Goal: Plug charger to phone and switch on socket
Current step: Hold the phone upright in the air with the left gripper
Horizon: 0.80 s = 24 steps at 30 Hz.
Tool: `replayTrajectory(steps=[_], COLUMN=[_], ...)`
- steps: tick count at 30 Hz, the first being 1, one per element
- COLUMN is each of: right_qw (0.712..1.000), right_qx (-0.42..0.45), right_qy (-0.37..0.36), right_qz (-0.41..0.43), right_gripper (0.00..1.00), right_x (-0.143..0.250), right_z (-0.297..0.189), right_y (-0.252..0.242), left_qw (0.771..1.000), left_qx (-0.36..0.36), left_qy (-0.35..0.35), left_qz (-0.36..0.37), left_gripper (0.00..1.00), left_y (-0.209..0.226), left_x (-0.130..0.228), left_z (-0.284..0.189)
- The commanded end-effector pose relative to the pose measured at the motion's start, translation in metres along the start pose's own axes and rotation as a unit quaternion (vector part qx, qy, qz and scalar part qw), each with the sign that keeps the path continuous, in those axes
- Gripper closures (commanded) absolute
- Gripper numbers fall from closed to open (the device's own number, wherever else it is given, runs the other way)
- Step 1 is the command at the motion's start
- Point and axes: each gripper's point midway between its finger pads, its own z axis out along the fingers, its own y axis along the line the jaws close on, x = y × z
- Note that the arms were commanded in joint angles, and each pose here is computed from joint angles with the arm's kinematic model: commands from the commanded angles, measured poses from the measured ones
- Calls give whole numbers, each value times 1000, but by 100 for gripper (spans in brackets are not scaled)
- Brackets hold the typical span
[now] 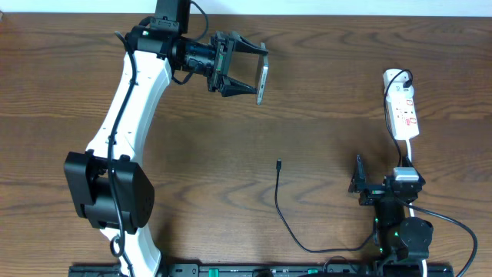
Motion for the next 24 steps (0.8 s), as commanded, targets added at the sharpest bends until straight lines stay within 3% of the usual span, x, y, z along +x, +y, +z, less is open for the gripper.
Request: replayTrajectory(steps=[1,24], right_qw=[1000,1000], right_qx=[4,4], right_qy=[1,1], right_qz=[6,6], right_gripper=[1,1], right_x=[1,1], right_z=[0,0], right_y=[-2,-2], left_qw=[1000,999], left_qx=[14,17], left_qy=[18,16], left_qz=[9,32], left_gripper=[31,31], left_y=[-10,-12], left_x=[12,11], left_z=[-5,-5])
